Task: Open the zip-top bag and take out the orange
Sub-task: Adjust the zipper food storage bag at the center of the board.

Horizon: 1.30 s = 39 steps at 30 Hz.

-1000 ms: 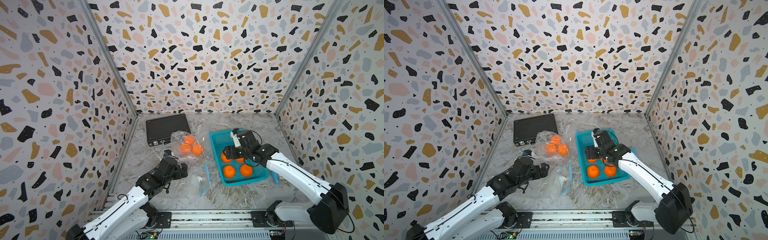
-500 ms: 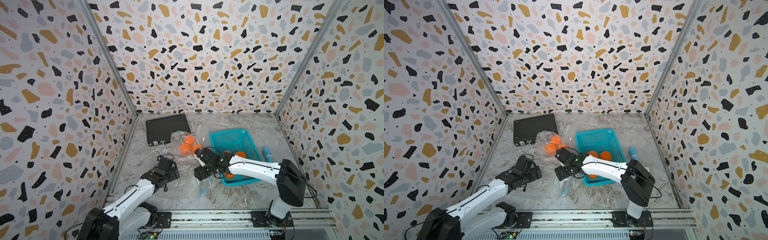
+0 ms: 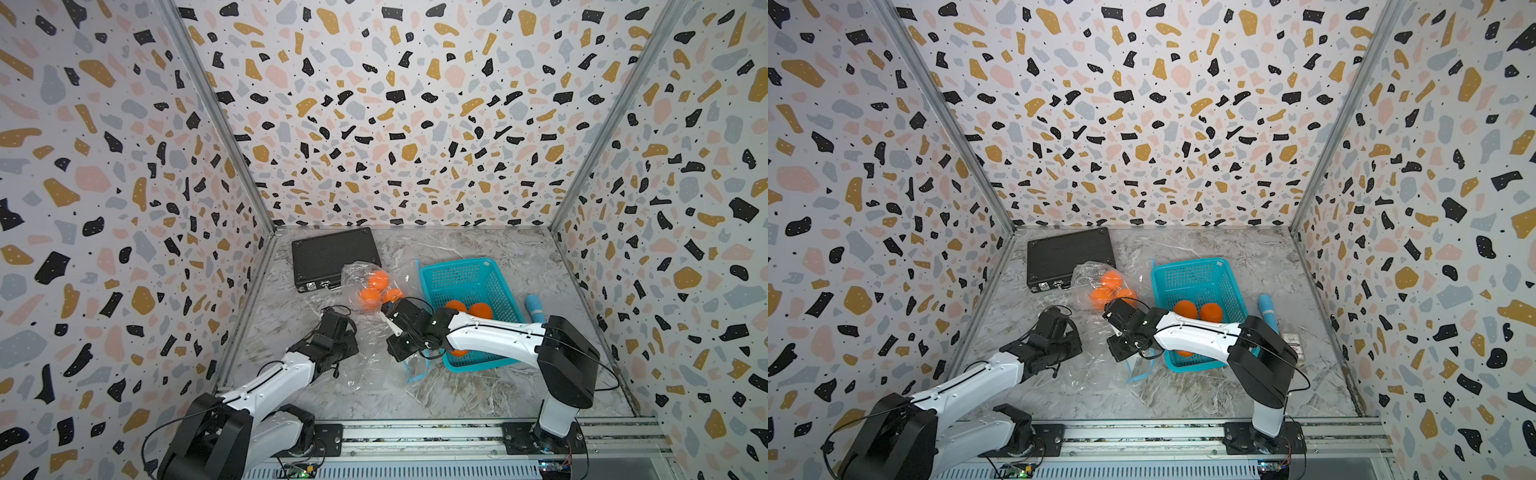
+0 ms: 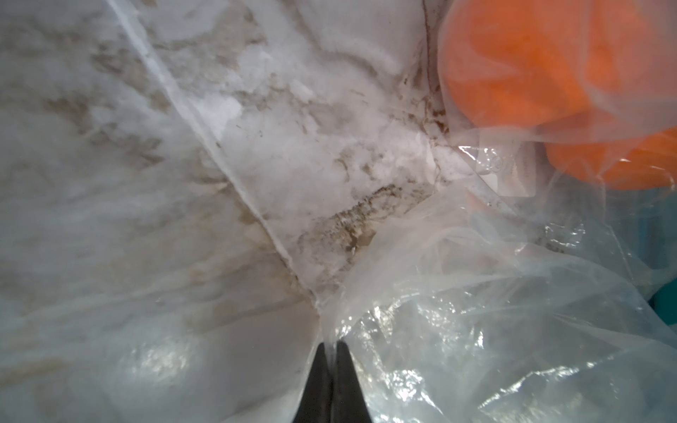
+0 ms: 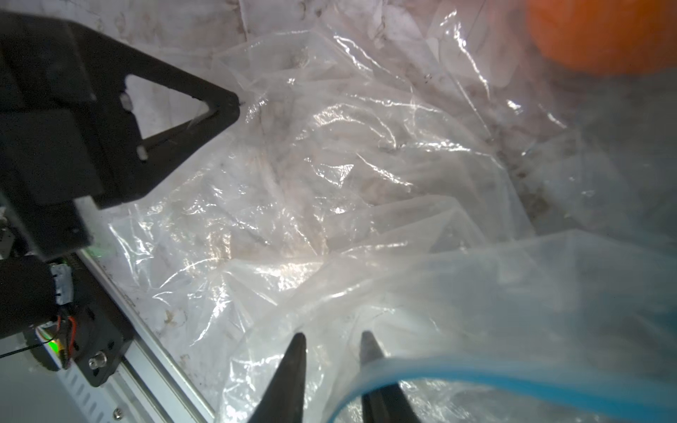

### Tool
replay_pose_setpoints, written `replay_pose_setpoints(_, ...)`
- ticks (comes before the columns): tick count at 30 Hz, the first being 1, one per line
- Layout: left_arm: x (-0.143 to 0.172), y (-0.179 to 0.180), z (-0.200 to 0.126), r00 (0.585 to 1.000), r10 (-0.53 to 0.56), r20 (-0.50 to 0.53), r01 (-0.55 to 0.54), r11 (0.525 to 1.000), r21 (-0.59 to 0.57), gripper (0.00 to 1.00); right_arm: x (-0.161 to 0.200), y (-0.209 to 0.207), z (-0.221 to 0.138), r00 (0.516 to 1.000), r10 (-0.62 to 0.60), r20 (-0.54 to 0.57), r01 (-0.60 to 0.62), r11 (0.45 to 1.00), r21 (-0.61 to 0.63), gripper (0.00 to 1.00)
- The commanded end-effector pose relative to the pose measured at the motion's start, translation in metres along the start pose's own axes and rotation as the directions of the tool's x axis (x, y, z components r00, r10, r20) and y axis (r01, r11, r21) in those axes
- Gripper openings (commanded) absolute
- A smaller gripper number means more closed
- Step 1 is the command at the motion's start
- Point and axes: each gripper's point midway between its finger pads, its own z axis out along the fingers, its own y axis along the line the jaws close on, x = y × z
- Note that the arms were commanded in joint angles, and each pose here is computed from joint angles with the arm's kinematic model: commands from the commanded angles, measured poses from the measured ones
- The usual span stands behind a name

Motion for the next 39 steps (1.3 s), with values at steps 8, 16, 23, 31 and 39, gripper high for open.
replay_pose_setpoints(8,-0.038,0.036,-0.03,0.99,-0.063,0.124,0.083,0.984,-0.16,0.0,0.027,-0.013,-0.048,0.988,0.013,0.155,-0.007,0.999,-0.042,0.25)
replay_pose_setpoints(16,-0.061,0.074,-0.053,0.971,-0.148,0.187,0.19,0.953,-0.234,0.0,0.06,-0.022,-0.033,0.994,0.031,0.104,-0.024,0.997,-0.071,0.25)
replay_pose_setpoints(23,-0.053,0.068,-0.052,0.973,-0.174,0.153,0.195,0.972,-0.133,0.0,0.045,-0.009,-0.048,0.988,0.025,0.152,-0.006,0.993,-0.12,0.29)
replay_pose_setpoints(31,-0.049,0.056,-0.074,0.973,-0.156,0.168,0.168,0.984,-0.055,0.0,-0.013,-0.003,-0.066,0.979,-0.001,0.205,0.001,1.0,0.001,0.69)
replay_pose_setpoints(39,-0.045,0.046,-0.076,0.978,-0.15,0.147,0.152,0.988,0.0,0.0,-0.027,-0.037,-0.001,0.998,-0.054,0.038,0.042,0.963,0.265,0.78)
